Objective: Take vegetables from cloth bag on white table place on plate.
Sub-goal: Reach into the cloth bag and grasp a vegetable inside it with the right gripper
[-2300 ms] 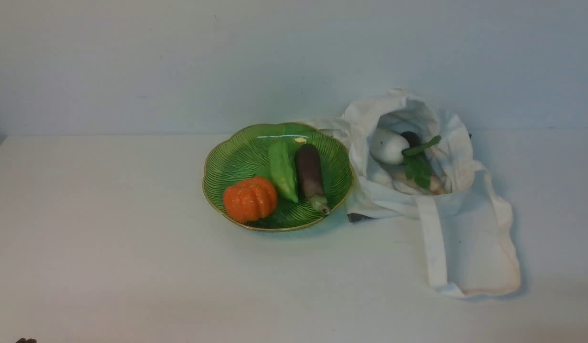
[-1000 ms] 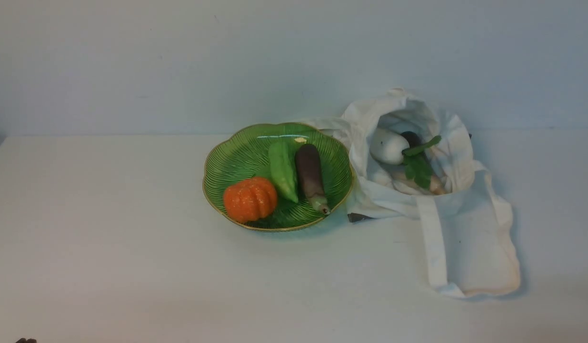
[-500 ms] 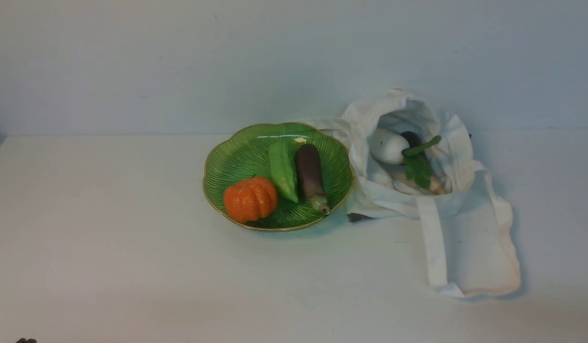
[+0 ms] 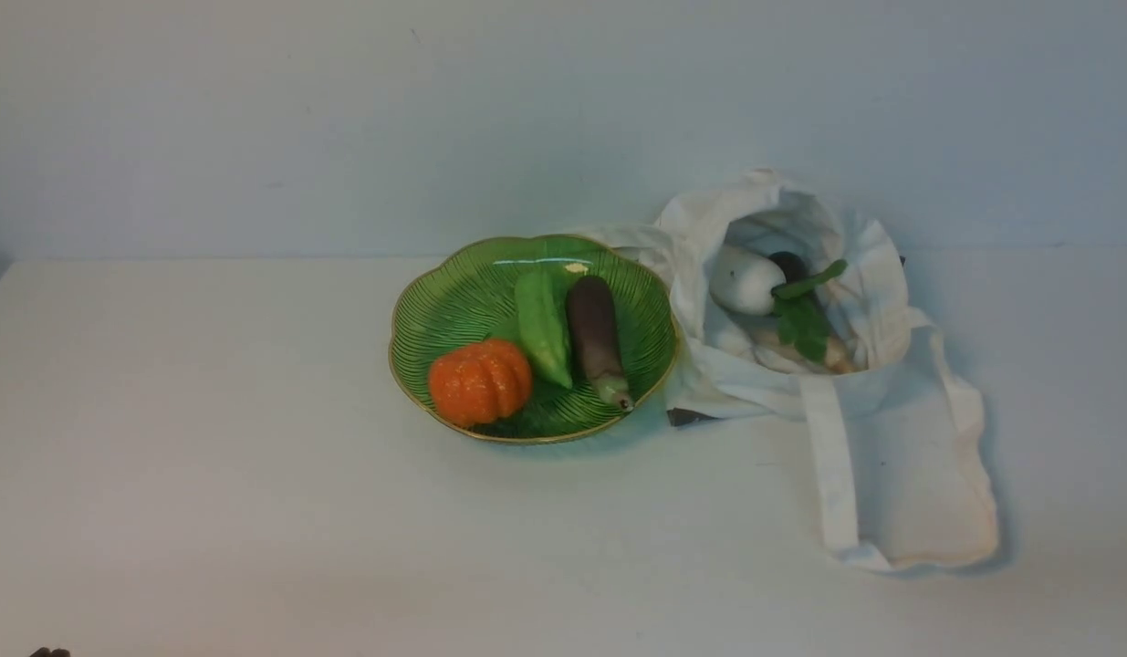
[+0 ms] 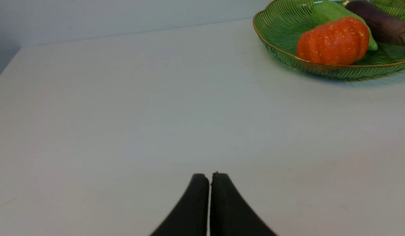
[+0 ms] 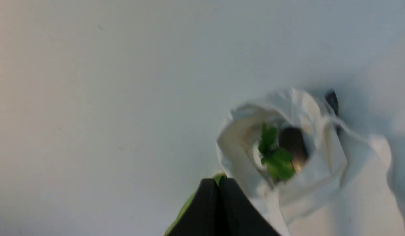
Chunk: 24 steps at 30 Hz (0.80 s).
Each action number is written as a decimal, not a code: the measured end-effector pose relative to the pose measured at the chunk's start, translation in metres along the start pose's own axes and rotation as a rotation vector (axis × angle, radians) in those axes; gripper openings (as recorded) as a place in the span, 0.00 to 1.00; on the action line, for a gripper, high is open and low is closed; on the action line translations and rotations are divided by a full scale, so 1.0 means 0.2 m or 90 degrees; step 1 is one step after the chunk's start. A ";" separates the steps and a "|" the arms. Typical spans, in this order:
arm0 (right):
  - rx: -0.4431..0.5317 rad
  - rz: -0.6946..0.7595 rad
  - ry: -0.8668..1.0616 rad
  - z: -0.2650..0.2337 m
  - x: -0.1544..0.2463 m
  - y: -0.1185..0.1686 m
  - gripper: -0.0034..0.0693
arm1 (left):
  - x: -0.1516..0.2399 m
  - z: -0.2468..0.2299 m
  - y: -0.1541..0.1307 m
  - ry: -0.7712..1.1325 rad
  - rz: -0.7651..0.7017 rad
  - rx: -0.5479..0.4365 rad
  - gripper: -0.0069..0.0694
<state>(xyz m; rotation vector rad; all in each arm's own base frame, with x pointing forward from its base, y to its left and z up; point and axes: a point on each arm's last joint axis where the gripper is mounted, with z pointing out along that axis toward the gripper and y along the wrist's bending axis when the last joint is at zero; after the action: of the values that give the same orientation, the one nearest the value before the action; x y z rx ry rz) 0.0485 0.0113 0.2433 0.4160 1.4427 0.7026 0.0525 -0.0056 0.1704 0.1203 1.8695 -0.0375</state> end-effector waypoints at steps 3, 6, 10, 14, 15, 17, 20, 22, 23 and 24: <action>-0.002 -0.125 -0.012 0.04 -0.12 0.10 0.03 | 0.00 0.00 0.00 0.000 0.000 0.000 0.08; 0.022 -0.191 0.064 0.16 -0.18 0.15 0.03 | 0.00 0.00 0.00 0.000 0.000 0.000 0.08; 0.062 -0.210 0.246 0.42 -0.17 0.16 0.03 | 0.00 0.00 0.00 0.000 0.000 0.000 0.08; 0.086 -0.212 0.372 0.64 -0.13 0.14 0.03 | 0.00 0.00 0.00 0.000 0.000 0.000 0.08; 0.091 -0.219 0.416 0.76 -0.12 0.13 0.04 | 0.00 0.00 0.00 0.000 0.000 0.000 0.08; 0.102 -0.226 0.479 0.91 -0.08 0.08 0.06 | 0.00 0.00 0.00 0.000 0.000 0.000 0.08; 0.101 -0.240 0.557 1.13 -0.01 0.01 0.13 | 0.00 0.00 0.00 0.000 0.000 0.000 0.08; 0.094 -0.248 0.593 1.24 0.03 -0.03 0.18 | 0.00 0.00 0.00 0.000 0.000 0.000 0.08; 0.088 -0.252 0.614 1.32 0.06 -0.05 0.23 | 0.00 0.00 0.00 0.000 0.000 0.000 0.08; 0.081 -0.256 0.629 1.38 0.08 -0.07 0.28 | 0.00 0.00 0.00 0.000 0.000 0.000 0.08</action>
<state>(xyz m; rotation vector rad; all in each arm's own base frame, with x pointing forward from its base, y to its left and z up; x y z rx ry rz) 0.3219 0.0530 0.2523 -0.1835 2.4192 0.4894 0.0525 -0.0056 0.1704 0.1203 1.8695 -0.0375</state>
